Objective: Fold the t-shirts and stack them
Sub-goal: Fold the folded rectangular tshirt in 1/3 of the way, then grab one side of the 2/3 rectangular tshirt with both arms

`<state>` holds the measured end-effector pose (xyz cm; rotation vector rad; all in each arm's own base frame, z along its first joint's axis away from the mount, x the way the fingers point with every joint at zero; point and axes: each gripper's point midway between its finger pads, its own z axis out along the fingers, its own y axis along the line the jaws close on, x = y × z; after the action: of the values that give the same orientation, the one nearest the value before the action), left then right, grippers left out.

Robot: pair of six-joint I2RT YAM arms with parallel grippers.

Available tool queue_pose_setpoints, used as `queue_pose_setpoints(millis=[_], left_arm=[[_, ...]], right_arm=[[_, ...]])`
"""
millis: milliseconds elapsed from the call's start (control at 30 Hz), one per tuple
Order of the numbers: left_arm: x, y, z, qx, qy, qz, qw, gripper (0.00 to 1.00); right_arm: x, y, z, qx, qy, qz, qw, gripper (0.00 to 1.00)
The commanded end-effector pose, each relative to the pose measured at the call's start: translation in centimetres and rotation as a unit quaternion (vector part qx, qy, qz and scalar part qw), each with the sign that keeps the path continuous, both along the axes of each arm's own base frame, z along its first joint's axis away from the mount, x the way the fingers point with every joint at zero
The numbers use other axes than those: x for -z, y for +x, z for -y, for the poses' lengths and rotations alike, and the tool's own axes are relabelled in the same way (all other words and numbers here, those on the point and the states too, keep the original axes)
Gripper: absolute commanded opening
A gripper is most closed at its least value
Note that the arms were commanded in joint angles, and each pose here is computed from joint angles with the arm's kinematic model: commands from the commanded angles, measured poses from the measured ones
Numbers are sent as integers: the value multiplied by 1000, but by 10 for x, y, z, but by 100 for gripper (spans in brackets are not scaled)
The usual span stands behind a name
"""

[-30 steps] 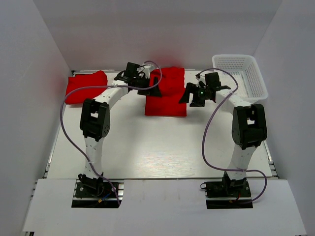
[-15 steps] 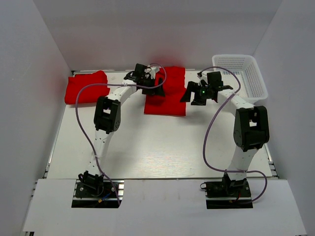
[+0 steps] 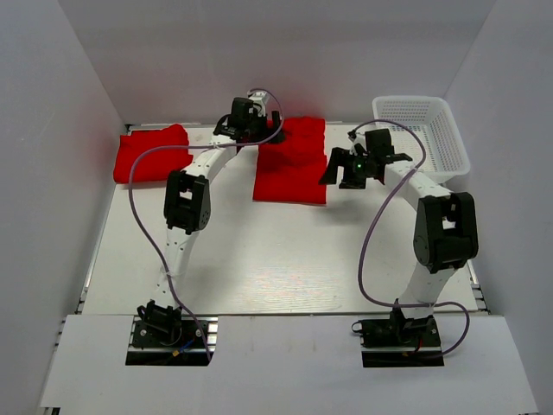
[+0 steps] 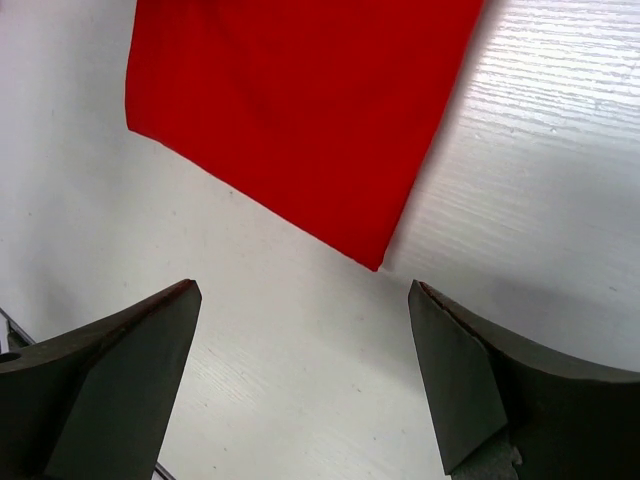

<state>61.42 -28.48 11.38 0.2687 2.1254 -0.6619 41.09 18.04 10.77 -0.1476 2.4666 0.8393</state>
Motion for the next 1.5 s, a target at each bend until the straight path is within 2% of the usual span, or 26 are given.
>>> queue_pose_setpoints(millis=[0,100,133,167,200,233,300,533,933,1200,1333,1467], left_arm=[[-25,-10,-15,-11,4,3,1000,100],[-45,-29,-26,-13,20,2,1000,100],[-38,-42,-30,-13,25,-14,999,100],[-69,-53,-34,-11,22,8,1000,100],[-75,-62,-39,-14,25,8,1000,100],[-59,-77,-44,-14,32,-11,999,100],[-65,-106,-53,-20,39,-11,999,100],[-32,-161,-71,-18,50,-66,996,100],[39,-178,-59,16,57,-148,987,100],[66,-190,-54,37,49,-181,981,100],[81,-199,-49,45,45,-199,978,93],[94,-207,-50,48,45,-210,975,80]], right_arm=[[-27,-6,5,-3,-9,40,999,90],[-17,-14,10,13,-19,25,999,90],[-22,-15,10,19,-17,30,999,90],[-21,-14,10,29,-12,29,999,90],[-9,-23,10,30,-16,13,999,90],[-13,-21,10,34,-11,23,999,90],[-6,-26,8,41,-6,8,999,90],[9,-21,-5,42,3,-6,999,90],[48,-7,-20,38,32,-55,997,90],[66,-11,-26,29,43,-81,995,90],[73,-13,-28,29,47,-88,995,90],[83,-12,-28,33,47,-94,994,90]])
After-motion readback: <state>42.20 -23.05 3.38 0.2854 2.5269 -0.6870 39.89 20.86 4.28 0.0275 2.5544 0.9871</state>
